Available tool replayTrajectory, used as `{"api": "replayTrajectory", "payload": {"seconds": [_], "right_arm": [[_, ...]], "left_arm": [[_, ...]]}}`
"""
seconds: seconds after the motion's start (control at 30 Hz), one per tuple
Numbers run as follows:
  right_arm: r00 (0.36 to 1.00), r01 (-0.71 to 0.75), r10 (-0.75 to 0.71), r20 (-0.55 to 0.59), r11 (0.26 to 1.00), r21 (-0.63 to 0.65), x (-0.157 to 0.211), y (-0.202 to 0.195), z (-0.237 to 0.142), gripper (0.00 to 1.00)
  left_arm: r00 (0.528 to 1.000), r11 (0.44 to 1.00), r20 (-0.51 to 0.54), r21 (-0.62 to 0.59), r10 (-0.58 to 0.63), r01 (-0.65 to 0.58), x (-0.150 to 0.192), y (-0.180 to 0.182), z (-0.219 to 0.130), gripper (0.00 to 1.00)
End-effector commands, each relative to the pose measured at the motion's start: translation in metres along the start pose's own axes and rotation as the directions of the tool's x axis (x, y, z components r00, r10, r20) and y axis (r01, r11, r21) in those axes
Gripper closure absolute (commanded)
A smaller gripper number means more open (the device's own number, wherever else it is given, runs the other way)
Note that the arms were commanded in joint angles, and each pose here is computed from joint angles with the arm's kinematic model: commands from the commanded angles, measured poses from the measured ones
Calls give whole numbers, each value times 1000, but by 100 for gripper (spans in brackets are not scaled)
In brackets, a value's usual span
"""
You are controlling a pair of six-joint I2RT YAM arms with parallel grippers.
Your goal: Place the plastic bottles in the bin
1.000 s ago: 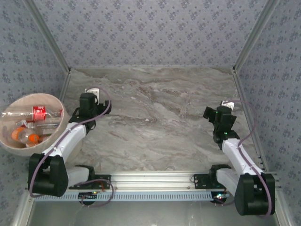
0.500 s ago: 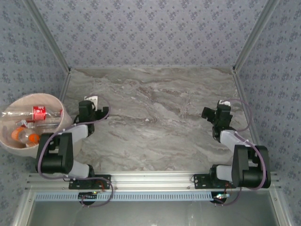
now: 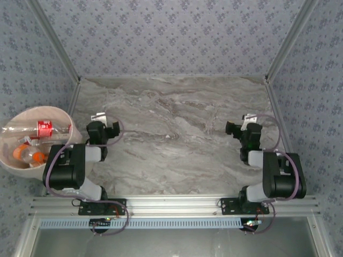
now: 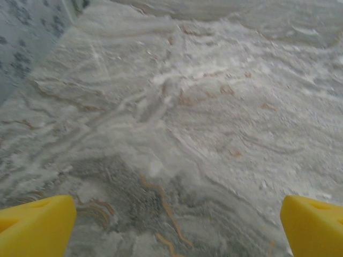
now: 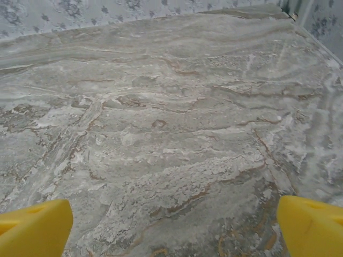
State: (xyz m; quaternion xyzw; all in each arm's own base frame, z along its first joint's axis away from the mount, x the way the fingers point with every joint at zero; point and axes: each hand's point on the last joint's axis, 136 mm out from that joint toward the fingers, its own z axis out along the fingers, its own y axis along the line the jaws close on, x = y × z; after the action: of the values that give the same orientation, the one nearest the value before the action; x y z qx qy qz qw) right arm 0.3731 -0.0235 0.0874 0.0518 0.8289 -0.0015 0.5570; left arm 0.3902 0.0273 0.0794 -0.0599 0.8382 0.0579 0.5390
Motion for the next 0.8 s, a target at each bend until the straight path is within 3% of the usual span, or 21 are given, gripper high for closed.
{"api": "replayTrajectory", "payload": {"seconds": [0.0, 0.1, 0.2, 0.3, 0.43, 0.6, 0.73, 0.77], "right_arm": [[987, 59, -52, 150, 997, -41, -9, 8, -8, 0], [980, 23, -15, 201, 999, -37, -7, 4, -16, 0], [988, 20, -18, 152, 1000, -10, -7, 0, -6, 0], [999, 30, -30, 17, 1000, -8, -7, 2, 19, 0], [998, 58, -58, 3, 998, -2, -3, 7, 18, 0], [999, 53, -50, 20, 988, -148, -3, 25, 15, 0], [998, 51, -51, 35, 999, -4, -7, 6, 16, 0], [999, 40, -40, 8, 999, -17, -2, 8, 17, 0]], "left_arm": [[997, 997, 65, -68, -35, 39, -12, 11, -3, 2], [997, 997, 67, -66, -35, 40, -12, 10, -3, 2], [997, 997, 66, -66, -35, 40, -12, 10, -3, 2], [997, 997, 67, -67, -35, 40, -13, 10, -3, 2], [997, 997, 66, -67, -36, 40, -12, 10, -3, 2], [997, 997, 66, -66, -36, 40, -12, 10, -3, 2], [997, 997, 69, -66, -33, 38, -13, 10, -3, 2], [997, 997, 68, -68, -33, 37, -13, 10, -3, 2]]}}
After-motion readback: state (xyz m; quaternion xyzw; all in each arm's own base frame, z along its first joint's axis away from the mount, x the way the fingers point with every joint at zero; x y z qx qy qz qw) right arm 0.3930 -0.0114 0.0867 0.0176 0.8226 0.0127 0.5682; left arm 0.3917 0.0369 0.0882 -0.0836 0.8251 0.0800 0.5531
